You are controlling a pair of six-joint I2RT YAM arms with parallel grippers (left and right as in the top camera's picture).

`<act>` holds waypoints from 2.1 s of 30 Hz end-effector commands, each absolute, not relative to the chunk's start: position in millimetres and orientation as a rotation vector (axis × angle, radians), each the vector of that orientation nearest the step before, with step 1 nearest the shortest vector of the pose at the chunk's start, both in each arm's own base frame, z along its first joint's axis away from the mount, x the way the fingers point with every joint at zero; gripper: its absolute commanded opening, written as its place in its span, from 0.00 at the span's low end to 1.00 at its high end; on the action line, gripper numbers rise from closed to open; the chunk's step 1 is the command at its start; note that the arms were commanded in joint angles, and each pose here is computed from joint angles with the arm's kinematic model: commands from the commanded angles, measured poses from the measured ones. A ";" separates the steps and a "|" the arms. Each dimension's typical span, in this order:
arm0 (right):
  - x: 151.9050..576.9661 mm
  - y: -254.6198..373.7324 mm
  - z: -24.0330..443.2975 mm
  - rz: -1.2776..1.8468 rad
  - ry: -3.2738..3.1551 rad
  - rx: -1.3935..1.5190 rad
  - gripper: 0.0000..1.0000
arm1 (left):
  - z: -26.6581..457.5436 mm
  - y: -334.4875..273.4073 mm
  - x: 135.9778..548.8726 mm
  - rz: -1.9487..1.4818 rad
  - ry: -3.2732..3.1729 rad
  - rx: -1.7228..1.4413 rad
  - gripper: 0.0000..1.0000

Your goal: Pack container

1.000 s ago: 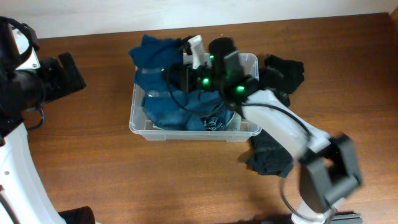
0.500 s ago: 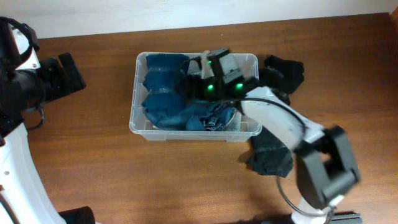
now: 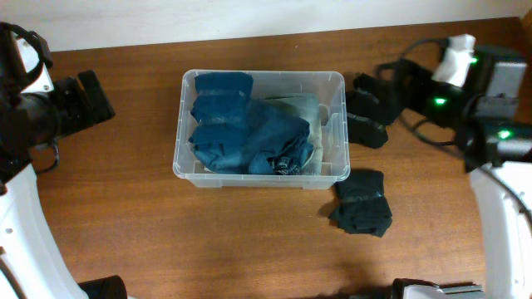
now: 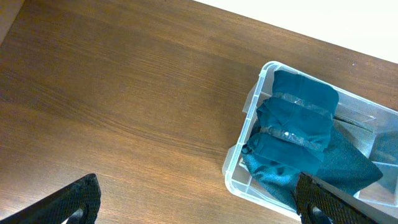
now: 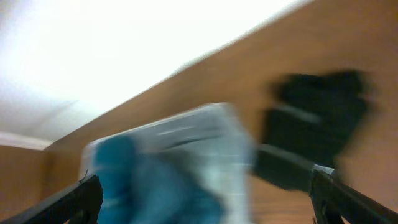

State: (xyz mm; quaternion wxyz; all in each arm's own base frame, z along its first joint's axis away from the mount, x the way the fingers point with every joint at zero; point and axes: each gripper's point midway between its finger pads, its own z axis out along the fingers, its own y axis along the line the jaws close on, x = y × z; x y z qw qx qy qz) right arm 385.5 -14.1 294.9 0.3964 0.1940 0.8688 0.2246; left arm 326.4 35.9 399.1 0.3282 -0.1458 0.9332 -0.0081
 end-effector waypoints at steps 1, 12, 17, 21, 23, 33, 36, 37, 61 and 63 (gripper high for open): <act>390.7 -69.4 236.8 0.463 2.321 0.675 0.99 | 401.2 38.4 324.4 -0.015 2.433 -0.399 0.99; 423.4 -59.6 75.7 0.848 2.602 0.783 0.98 | 401.2 38.4 324.4 -0.015 2.433 -0.399 0.99; 438.7 -41.6 45.6 0.926 2.613 0.754 0.99 | 401.2 38.4 324.4 -0.015 2.433 -0.399 0.99; 449.0 -23.9 29.6 0.938 2.627 0.706 0.91 | 401.2 38.4 324.4 -0.015 2.433 -0.399 0.99; 454.3 -17.0 29.7 0.924 2.624 0.665 0.75 | 401.2 38.4 324.4 -0.015 2.433 -0.399 0.99; 447.4 -14.0 58.3 0.916 2.620 0.705 0.08 | 401.2 38.4 324.3 -0.014 2.433 -0.399 1.00; 442.9 -13.1 104.5 0.888 2.563 0.615 0.07 | 401.2 38.4 324.4 -0.015 2.433 -0.399 0.99; 440.2 -11.5 124.6 0.874 2.535 0.571 0.07 | 401.2 38.4 324.4 -0.015 2.433 -0.399 0.99; 348.3 168.6 330.2 0.930 2.123 -0.368 0.04 | 401.2 38.4 324.4 -0.015 2.433 -0.399 0.99; 354.8 184.7 308.1 0.940 2.144 -0.485 0.04 | 401.2 38.4 324.4 -0.015 2.433 -0.399 0.99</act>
